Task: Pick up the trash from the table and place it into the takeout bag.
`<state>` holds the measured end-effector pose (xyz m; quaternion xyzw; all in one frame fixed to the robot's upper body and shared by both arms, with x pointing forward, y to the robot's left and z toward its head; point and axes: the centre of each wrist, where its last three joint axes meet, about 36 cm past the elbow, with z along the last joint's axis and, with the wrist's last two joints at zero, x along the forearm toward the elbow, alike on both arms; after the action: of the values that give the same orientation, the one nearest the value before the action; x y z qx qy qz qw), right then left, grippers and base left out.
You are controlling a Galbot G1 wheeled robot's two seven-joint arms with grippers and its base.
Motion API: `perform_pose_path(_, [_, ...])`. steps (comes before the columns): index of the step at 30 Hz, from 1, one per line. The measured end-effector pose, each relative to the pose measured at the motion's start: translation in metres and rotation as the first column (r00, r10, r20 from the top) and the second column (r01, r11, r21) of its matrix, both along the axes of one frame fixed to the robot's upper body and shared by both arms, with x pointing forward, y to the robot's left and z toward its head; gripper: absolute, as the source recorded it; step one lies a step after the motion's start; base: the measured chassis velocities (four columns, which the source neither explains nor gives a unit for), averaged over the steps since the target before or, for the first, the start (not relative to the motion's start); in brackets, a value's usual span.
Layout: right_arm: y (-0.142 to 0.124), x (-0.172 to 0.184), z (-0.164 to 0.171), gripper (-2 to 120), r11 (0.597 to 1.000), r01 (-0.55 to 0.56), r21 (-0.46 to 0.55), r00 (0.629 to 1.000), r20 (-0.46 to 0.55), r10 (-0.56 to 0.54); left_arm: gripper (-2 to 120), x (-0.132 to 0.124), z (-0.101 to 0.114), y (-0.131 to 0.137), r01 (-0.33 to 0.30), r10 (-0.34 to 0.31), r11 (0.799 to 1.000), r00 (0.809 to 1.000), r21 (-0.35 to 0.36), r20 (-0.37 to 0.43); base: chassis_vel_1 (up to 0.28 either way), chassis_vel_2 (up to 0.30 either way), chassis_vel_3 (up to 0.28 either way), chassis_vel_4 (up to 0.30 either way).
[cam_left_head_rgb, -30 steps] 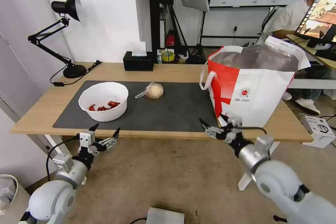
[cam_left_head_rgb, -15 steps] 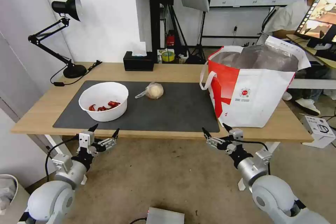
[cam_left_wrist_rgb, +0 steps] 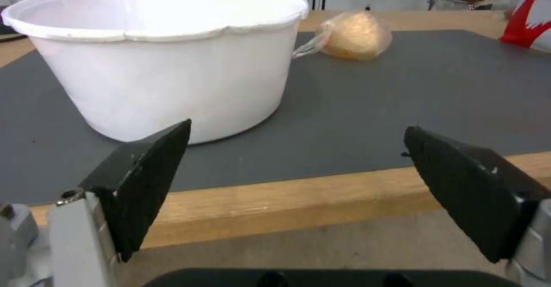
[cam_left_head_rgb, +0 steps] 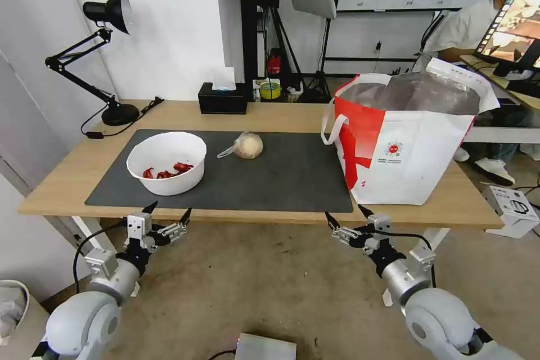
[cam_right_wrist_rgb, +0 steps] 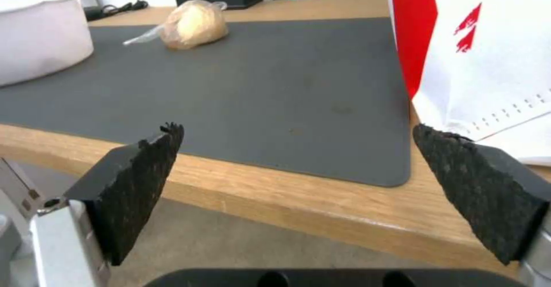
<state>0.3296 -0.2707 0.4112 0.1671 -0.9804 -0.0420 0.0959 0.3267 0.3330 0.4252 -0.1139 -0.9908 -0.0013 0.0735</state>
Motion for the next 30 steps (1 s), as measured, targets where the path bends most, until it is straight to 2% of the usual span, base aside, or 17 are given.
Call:
perform_pose_path(5, [0.003, 0.004, 0.001, 100, 1.0, -0.009, 0.012, 1.0, 0.003, 0.009, 100, 0.0, 0.0, 0.001, 0.0, 0.0, 1.0, 1.0, 0.002, -0.001, 0.0, 0.0, 0.0, 0.0])
perform_pose_path(8, [0.012, 0.026, 0.011, 100, 0.996, -0.058, 0.073, 0.998, 0.013, 0.057, 100, 0.002, 0.0, 0.001, 0.005, -0.005, 1.0, 1.0, 0.006, 0.002, 0.0, 0.0, 0.0, 0.0])
perform_pose_path(13, [0.019, 0.057, 0.024, 100, 0.992, -0.094, 0.084, 0.995, 0.025, 0.092, 100, 0.005, 0.002, 0.0, 0.016, -0.016, 1.0, 1.0, 0.01, 0.006, 0.0, 0.0, 0.0, 0.0])
perform_pose_path(16, [0.037, 0.099, 0.041, 100, 0.989, -0.124, 0.083, 0.992, 0.039, 0.121, 100, 0.003, 0.001, 0.002, 0.014, -0.014, 1.0, 1.0, 0.013, 0.001, 0.0, 0.0, 0.0, 0.0])
perform_pose_path(22, [0.067, 0.134, 0.044, 100, 0.983, -0.16, 0.086, 0.987, 0.022, 0.159, 100, 0.001, 0.001, 0.003, 0.008, -0.008, 1.0, 1.0, 0.011, 0.001, 0.0, 0.0, 0.0, 0.0])
perform_pose_path(24, [0.086, 0.16, 0.046, 100, 0.983, -0.168, 0.081, 0.986, 0.019, 0.167, 100, 0.001, 0.001, 0.003, 0.006, -0.006, 1.0, 1.0, 0.009, 0.003, 0.0, 0.0, 0.0, 0.0])
perform_pose_path(26, [0.091, 0.167, 0.048, 100, 0.983, -0.169, 0.078, 0.986, 0.021, 0.168, 100, 0.001, 0.001, 0.003, 0.005, -0.005, 1.0, 1.0, 0.008, 0.003, 0.0, 0.0, 0.0, 0.0])
perform_pose_path(30, [0.119, 0.208, 0.057, 100, 0.982, -0.18, 0.066, 0.984, 0.014, 0.179, 100, 0.0, 0.001, 0.003, -0.001, 0.001, 1.0, 1.0, 0.005, 0.003, 0.0, 0.0, 0.0, 0.0])
